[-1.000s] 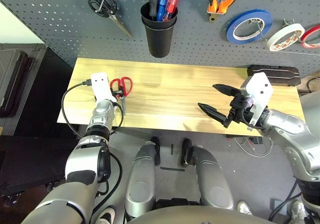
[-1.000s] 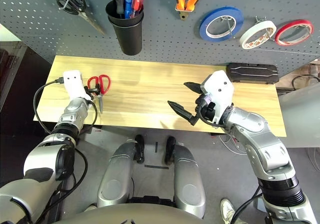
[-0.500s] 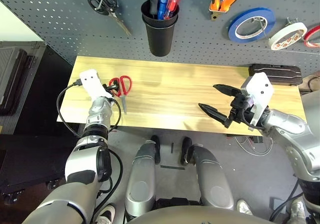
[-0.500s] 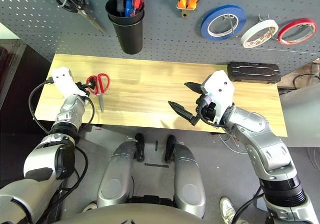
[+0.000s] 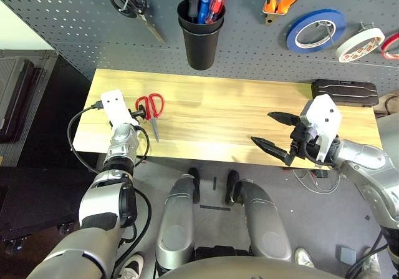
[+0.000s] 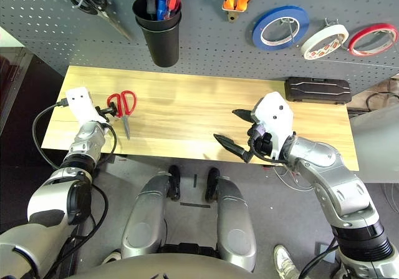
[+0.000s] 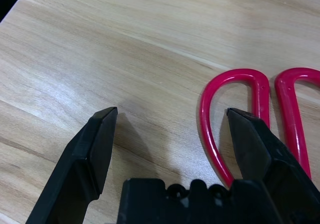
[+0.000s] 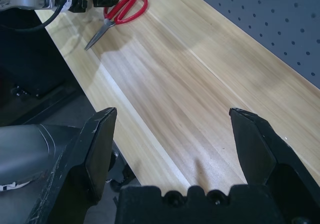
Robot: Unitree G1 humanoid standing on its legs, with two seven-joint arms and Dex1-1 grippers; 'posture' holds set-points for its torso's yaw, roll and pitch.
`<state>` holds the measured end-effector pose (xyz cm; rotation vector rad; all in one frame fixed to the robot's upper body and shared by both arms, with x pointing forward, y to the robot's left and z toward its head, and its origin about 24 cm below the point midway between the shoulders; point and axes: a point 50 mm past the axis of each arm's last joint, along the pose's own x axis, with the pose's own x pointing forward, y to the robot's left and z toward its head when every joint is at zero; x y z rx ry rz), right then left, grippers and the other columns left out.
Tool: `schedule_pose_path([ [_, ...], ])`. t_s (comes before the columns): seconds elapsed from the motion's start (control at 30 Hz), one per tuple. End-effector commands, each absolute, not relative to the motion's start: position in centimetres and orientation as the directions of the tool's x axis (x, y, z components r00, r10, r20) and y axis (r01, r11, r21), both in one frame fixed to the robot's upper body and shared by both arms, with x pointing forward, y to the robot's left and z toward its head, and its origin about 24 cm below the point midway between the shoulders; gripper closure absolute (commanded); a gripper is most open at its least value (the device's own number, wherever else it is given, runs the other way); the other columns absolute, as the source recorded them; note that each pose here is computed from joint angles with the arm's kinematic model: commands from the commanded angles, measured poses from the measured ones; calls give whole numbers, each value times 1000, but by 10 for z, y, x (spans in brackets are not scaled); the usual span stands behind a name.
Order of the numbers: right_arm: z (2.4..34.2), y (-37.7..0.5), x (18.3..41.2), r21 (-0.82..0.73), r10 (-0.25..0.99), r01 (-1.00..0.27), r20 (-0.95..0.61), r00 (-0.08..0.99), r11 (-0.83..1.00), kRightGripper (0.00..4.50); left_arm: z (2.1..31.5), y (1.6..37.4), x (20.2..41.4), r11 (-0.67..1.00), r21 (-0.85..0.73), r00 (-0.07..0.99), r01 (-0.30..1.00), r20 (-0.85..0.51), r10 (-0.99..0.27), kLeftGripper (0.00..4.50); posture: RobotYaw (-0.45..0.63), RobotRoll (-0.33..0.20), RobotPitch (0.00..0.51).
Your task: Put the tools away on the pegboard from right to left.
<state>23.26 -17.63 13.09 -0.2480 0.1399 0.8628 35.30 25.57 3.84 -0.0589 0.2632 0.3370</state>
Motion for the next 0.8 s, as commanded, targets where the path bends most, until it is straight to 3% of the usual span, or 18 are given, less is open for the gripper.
schedule_pose_path([
  [0.03, 129, -173, 227, -157, 753, -792, -250, 609, 589, 0, 12, 254, 340, 945, 22, 870, -327, -383, 310, 597, 29, 0, 403],
  [0.37, 128, -173, 228, -165, 759, -803, -264, 595, 573, 0, 10, 250, 338, 953, 11, 878, -304, -384, 285, 4418, 38, 0, 404],
  [0.6, 127, -172, 229, -172, 762, -806, -264, 591, 566, 0, 17, 247, 339, 949, -84, 912, -304, -313, 264, 4467, 46, 0, 398],
  [0.8, 126, -171, 232, -186, 771, -813, -259, 582, 551, 0, 41, 239, 332, 931, -234, 959, -279, -116, 258, 4467, 71, 0, 387],
])
